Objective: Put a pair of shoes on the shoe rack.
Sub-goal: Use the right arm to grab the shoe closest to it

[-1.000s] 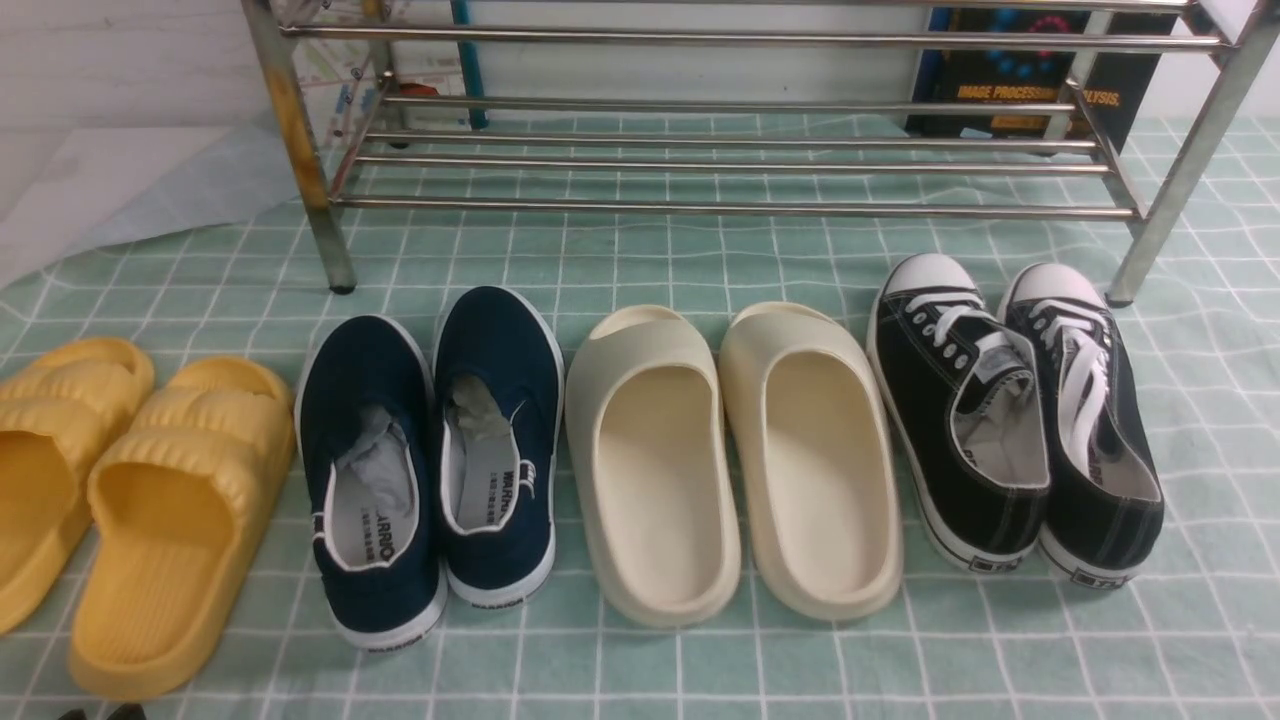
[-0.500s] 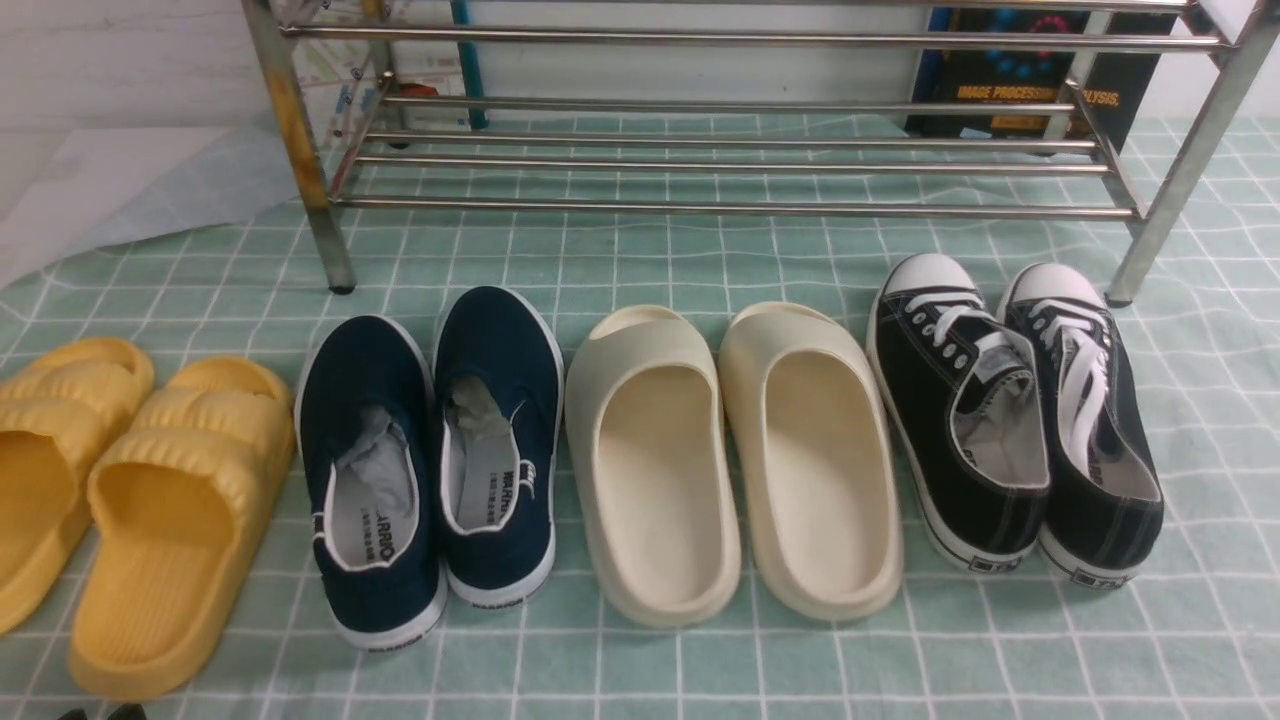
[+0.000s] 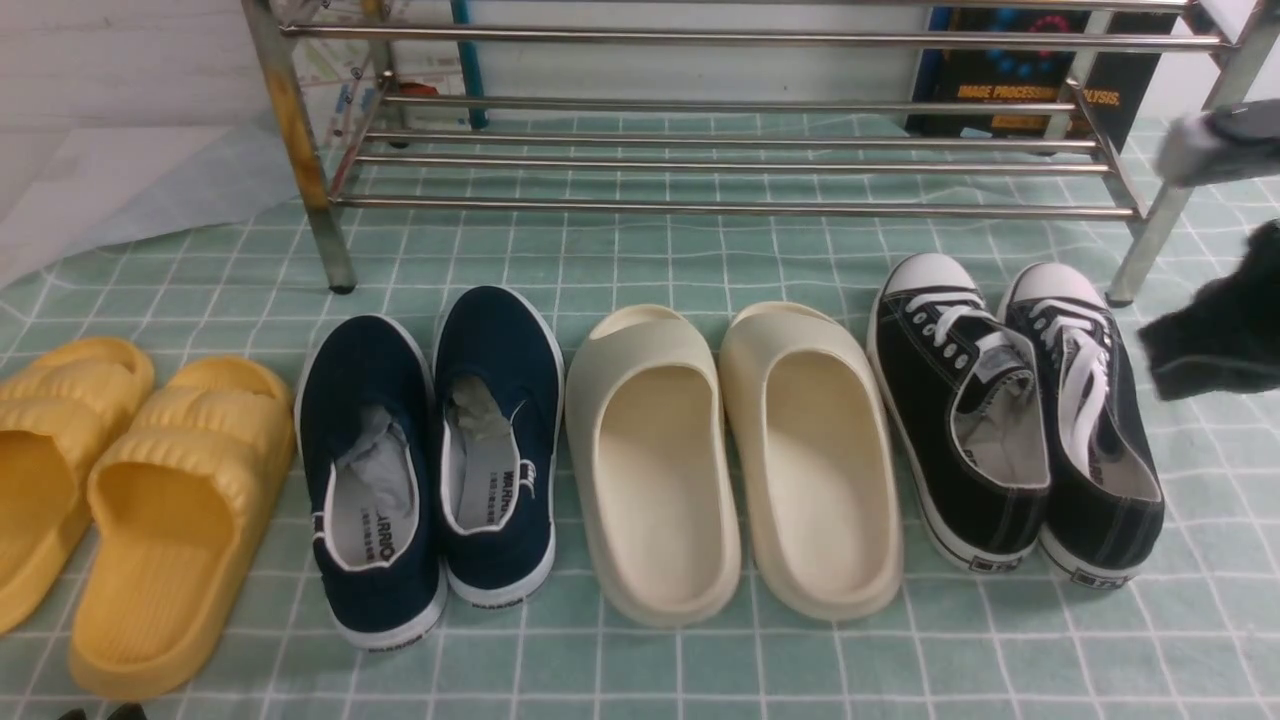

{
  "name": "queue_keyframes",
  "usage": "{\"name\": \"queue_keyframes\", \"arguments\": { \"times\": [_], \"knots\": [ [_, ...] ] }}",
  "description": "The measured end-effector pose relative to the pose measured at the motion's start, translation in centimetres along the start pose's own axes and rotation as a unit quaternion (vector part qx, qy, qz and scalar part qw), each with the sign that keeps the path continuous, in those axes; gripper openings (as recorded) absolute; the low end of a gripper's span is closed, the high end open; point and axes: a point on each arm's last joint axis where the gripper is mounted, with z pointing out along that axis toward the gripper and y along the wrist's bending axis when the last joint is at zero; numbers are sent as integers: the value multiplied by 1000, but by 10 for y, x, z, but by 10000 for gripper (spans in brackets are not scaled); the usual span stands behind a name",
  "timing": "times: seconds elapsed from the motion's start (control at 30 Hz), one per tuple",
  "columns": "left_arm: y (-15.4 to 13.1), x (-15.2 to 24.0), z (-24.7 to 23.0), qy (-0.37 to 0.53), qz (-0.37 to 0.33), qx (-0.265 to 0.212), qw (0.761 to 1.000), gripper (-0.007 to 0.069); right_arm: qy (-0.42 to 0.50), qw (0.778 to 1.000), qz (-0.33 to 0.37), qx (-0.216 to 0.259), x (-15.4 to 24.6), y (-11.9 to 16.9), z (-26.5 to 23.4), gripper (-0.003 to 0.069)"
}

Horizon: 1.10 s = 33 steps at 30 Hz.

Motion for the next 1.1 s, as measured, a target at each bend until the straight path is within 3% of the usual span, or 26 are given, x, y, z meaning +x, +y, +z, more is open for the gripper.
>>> {"name": "queue_keyframes", "arguments": {
  "times": [0.07,0.2,0.43,0.57,0.63,0.77,0.8,0.83,0.87,0.93,1.1],
  "knots": [
    [0,0,0,0,0,0,1000,238,37,999,-29,-2,-6,9,18,59],
    [0,0,0,0,0,0,1000,238,120,990,-57,37,-8,13,58,176],
    [0,0,0,0,0,0,1000,238,151,985,-58,67,-6,5,78,380],
    [0,0,0,0,0,0,1000,238,150,986,-49,57,-7,6,86,412],
    [0,0,0,0,0,0,1000,238,156,985,-49,57,-6,5,93,401],
    [0,0,0,0,0,0,1000,238,174,982,-52,58,-4,3,109,291],
    [0,0,0,0,0,0,1000,238,176,981,-52,58,-4,3,111,230],
    [0,0,0,0,0,0,1000,238,177,981,-52,58,-4,3,111,219],
    [0,0,0,0,0,0,1000,238,180,981,-51,58,-4,3,112,137],
    [0,0,0,0,0,0,1000,238,180,981,-44,59,-3,4,112,37],
    [0,0,0,0,0,0,1000,238,189,977,-60,79,-2,1,104,30]
  ]
}}
